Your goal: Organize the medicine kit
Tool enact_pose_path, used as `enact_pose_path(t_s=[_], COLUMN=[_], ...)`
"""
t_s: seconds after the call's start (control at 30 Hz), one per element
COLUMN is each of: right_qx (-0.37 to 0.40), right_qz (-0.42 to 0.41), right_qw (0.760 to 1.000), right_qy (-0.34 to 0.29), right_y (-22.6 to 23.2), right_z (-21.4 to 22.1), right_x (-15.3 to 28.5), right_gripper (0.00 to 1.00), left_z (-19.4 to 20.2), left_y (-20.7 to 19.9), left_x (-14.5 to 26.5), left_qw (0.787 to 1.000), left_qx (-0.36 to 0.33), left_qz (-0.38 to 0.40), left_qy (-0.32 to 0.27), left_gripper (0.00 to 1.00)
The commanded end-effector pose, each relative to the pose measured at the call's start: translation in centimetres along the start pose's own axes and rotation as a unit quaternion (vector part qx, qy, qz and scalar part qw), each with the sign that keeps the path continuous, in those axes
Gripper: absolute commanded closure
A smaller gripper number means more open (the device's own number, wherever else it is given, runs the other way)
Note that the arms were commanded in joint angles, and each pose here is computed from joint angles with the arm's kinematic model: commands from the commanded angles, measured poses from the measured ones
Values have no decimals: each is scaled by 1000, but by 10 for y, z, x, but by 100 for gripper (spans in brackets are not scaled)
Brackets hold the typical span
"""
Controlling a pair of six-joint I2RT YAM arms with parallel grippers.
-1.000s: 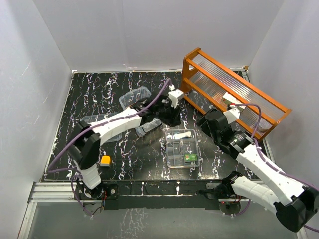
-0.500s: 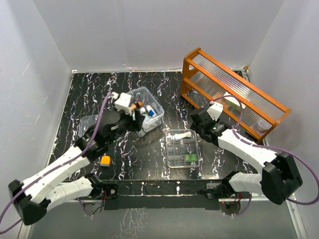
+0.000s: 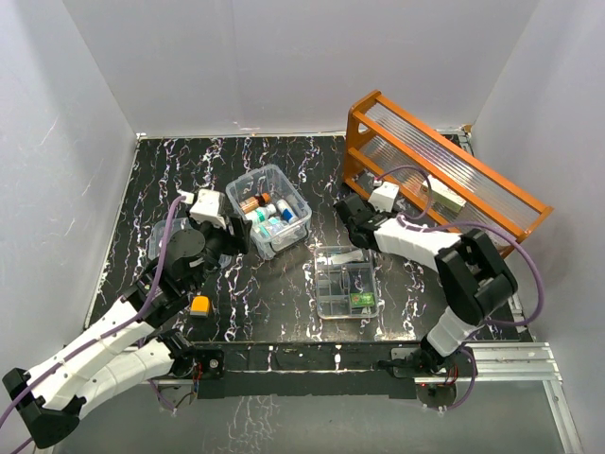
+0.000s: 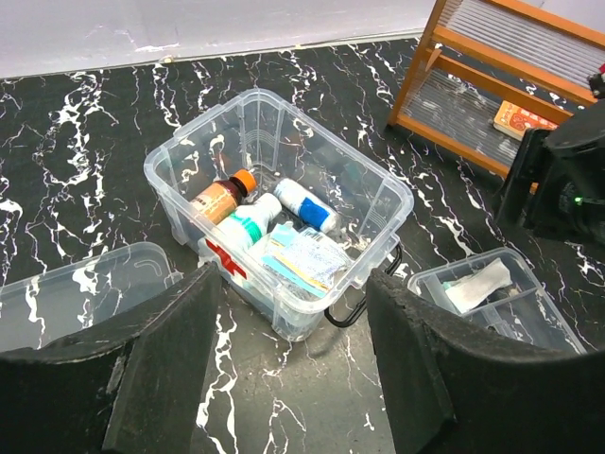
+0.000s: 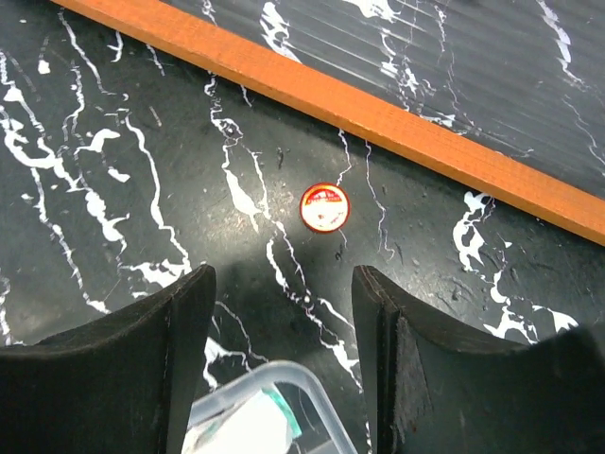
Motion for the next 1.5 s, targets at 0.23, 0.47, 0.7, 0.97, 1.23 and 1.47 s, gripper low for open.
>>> enact_pose_path(t_s=[0.23, 0.47, 0.7, 0.97, 1.23, 1.47], right_qx=[-51, -52, -72, -74, -52, -39], right_qz=[71, 78, 66, 63, 50, 15], right_qw=[996, 996, 995, 995, 997, 999], right_qy=[-31, -9, 11, 19, 13, -5], right_y=[7, 6, 4, -1, -1, 10], right_z=[-3, 10, 15, 16, 12, 0], right_x=[-36, -54, -65, -68, -64, -28], right_gripper=[44, 48, 54, 67, 76, 75], left_z=[-11, -10, -9, -8, -7, -6], left_y=[1, 1, 0, 0, -1, 0], left_x=[8, 7, 5, 4, 3, 3], left_qw=[1000, 1000, 1000, 1000, 1000, 1000], left_qx=[17, 16, 15, 13, 12, 12], left_qz=[0, 2, 0, -1, -1, -3], left_qy=[-20, -17, -15, -12, -10, -10], left_gripper=[38, 38, 38, 38, 37, 37])
Point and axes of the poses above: each gripper's point midway between its finger pads, its own x axis back along the fingers, its own y axis along the line the jaws close on, z = x × y, the point moved 10 cm from there along x, back along the fingers, and after that the axes turned 8 degrees about x, right-handed, at the moved point
